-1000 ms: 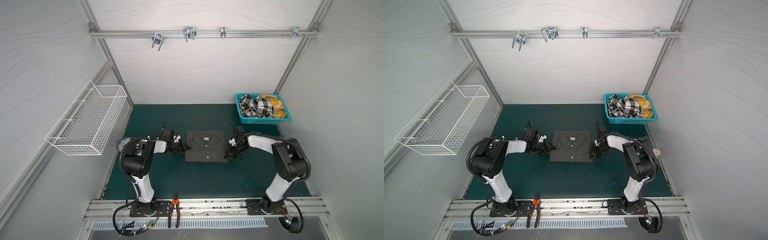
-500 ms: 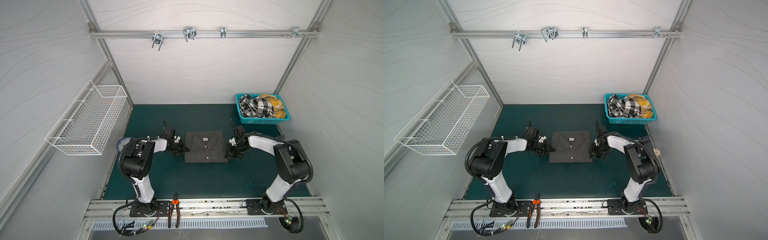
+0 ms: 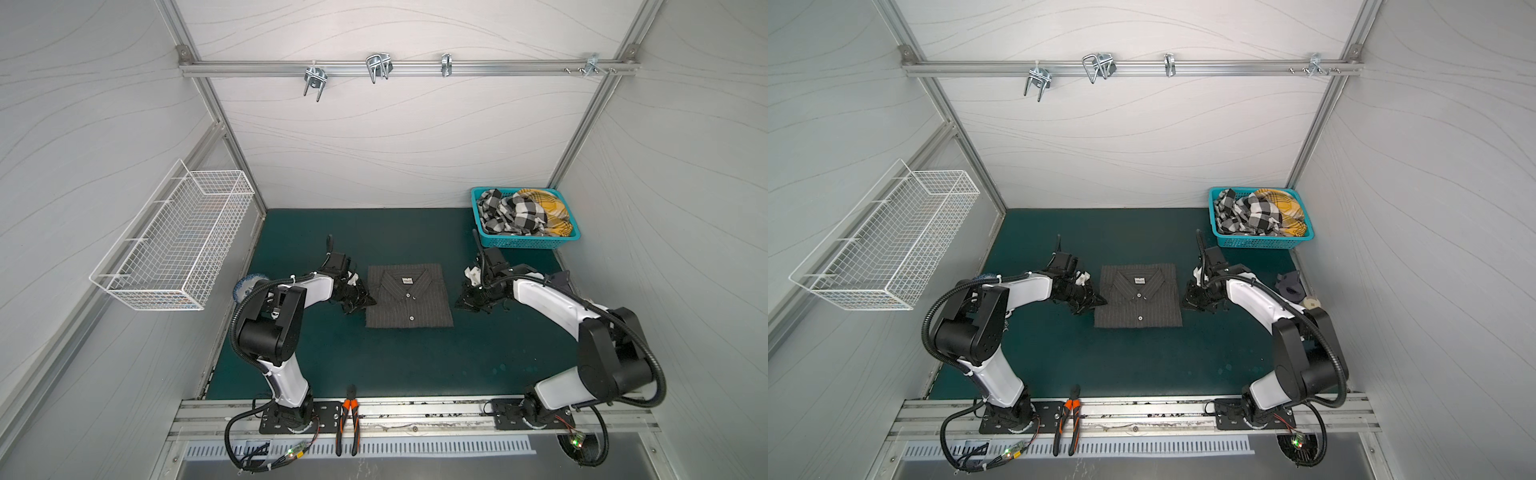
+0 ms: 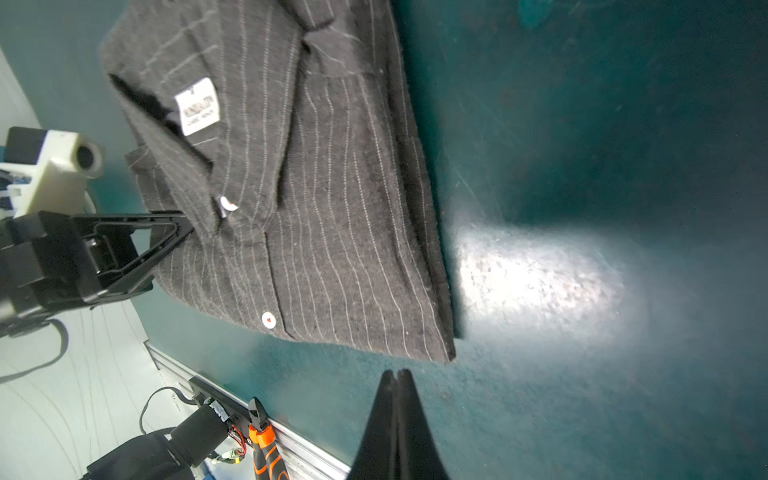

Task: Fold and stack the long sleeve shirts

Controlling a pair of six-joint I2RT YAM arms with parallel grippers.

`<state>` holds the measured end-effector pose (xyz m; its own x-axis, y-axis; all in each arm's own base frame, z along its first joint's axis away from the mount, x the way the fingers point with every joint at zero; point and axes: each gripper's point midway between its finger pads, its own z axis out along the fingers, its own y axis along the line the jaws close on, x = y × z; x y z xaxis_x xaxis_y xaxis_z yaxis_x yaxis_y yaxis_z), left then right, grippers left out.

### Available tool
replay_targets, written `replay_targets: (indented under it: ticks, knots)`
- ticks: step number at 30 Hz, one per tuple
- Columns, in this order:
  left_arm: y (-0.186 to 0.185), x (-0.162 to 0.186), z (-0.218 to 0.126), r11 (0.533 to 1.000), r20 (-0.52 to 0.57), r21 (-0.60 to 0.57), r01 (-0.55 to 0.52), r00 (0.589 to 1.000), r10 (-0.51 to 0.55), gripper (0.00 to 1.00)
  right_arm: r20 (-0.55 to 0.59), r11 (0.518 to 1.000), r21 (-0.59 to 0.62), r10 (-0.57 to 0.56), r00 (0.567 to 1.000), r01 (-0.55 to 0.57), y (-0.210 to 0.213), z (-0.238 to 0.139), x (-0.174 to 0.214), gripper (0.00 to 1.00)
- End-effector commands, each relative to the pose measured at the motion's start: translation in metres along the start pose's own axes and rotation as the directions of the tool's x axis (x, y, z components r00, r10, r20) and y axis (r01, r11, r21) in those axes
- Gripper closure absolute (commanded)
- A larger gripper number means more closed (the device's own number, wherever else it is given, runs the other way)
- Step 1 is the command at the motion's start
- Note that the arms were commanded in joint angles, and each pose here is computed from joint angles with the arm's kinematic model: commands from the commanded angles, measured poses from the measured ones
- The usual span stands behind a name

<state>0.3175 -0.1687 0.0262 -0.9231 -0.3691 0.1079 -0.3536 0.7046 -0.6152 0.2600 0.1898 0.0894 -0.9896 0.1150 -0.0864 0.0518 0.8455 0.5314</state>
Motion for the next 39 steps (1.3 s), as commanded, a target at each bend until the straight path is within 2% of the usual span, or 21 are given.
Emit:
replay_targets:
  ticks: [1, 7, 18, 24, 30, 34, 39]
  knots:
    - [-0.009, -0.011, -0.014, 0.997, 0.047, -0.047, -0.064, 0.997, 0.066, 1.00, 0.025, 1.000, -0.004, -0.015, 1.000, 0.015, 0.000, -0.011, 0.006, 0.97]
    - [-0.008, -0.022, -0.025, 0.989, 0.077, -0.119, -0.089, 0.992, 0.099, 1.00, 0.072, 0.999, -0.031, -0.007, 0.997, 0.010, -0.001, -0.024, 0.008, 0.97]
    - [0.004, -0.064, -0.056, 0.960, 0.154, -0.261, -0.098, 0.978, 0.141, 1.00, 0.071, 0.998, -0.063, -0.002, 0.997, 0.006, -0.003, -0.024, 0.013, 0.98]
    - [0.011, -0.098, -0.080, 0.924, 0.207, -0.371, -0.095, 0.961, 0.182, 1.00, 0.072, 0.996, -0.092, -0.002, 0.997, 0.009, -0.002, -0.021, 0.016, 0.98]
    - [0.019, -0.131, -0.092, 0.905, 0.234, -0.419, -0.077, 0.954, 0.190, 1.00, 0.062, 0.994, -0.107, -0.008, 0.998, 0.014, -0.002, -0.017, 0.019, 0.98]
    - [0.031, -0.155, -0.105, 0.868, 0.241, -0.491, -0.076, 0.946, 0.219, 1.00, 0.061, 0.991, -0.130, -0.011, 0.998, 0.019, 0.001, -0.017, 0.020, 0.98]
    - [0.055, -0.185, -0.130, 0.795, 0.250, -0.605, -0.051, 0.935, 0.251, 1.00, 0.050, 0.988, -0.156, -0.011, 0.999, 0.019, 0.005, -0.014, 0.023, 0.98]
